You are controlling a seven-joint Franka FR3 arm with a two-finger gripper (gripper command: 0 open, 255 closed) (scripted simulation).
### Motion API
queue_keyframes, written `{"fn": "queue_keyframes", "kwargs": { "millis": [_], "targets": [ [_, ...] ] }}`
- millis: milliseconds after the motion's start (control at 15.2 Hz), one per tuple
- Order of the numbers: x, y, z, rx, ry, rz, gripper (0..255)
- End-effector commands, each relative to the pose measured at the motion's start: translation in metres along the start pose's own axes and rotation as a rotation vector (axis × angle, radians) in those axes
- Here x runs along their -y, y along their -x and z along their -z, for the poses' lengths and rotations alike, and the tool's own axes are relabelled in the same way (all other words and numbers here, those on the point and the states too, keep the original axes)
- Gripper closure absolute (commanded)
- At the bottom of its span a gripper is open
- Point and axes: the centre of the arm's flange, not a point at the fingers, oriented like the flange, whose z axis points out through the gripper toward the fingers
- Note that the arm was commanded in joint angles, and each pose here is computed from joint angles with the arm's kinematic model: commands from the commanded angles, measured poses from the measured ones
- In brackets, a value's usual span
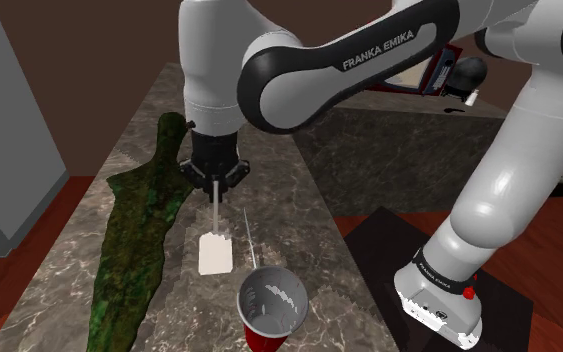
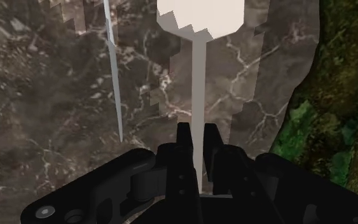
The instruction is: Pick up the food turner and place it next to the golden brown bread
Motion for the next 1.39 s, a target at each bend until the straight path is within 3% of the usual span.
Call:
{"fn": "queue_keyframes", "kwargs": {
  "millis": [0,1320],
  "targets": [
    [0.001,-0.001,0.011,0.000,0.000,0.000,255],
    [0.001,-0.008,0.116,0.000,0.000,0.000,255]
  ]
}}
